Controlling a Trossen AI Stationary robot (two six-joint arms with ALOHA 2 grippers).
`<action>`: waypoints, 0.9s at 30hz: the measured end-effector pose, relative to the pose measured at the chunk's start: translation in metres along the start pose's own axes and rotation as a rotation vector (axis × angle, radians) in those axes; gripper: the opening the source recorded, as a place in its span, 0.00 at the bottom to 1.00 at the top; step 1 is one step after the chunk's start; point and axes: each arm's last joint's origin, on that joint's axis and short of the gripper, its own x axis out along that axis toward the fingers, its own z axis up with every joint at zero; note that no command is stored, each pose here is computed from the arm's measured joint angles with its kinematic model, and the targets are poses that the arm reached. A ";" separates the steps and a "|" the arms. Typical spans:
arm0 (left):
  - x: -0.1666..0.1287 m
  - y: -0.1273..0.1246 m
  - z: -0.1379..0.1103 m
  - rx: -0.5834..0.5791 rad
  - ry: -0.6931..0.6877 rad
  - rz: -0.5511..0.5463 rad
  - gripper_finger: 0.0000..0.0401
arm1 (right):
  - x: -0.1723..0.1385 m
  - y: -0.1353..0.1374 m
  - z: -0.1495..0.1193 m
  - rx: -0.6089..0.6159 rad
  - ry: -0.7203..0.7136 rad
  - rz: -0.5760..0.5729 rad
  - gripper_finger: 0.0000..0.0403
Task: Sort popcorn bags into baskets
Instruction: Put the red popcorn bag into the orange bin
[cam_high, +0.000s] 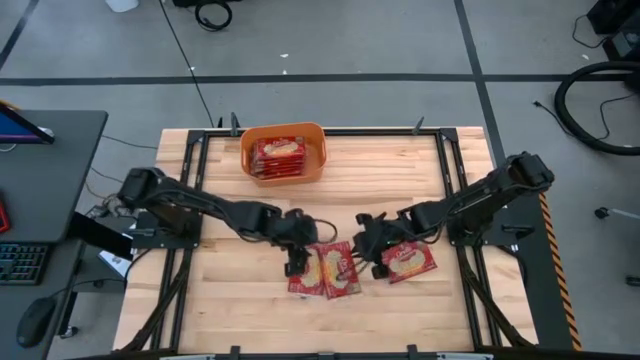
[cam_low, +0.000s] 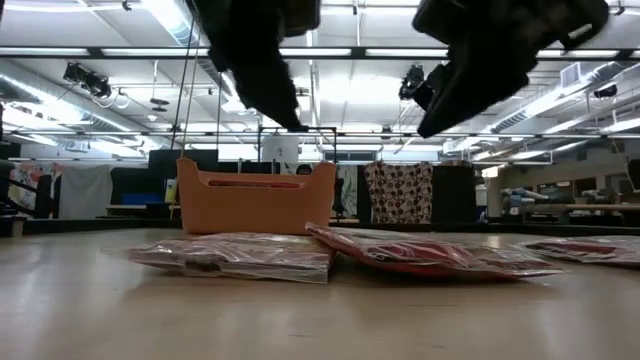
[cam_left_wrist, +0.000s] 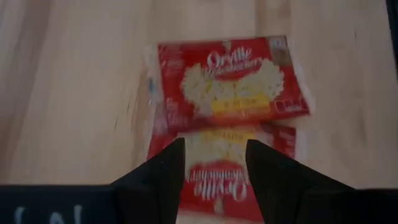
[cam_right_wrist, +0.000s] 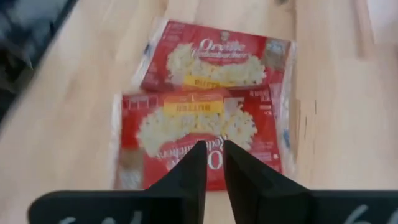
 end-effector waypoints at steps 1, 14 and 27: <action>0.006 -0.002 0.000 0.030 -0.006 0.004 0.44 | -0.002 -0.003 0.002 0.061 0.000 0.008 0.15; 0.045 -0.023 -0.015 0.704 0.040 0.188 0.44 | -0.051 -0.009 0.000 0.397 0.084 0.140 0.16; 0.084 -0.019 -0.025 0.968 0.116 0.227 0.43 | -0.064 0.006 -0.003 0.451 0.069 0.058 0.16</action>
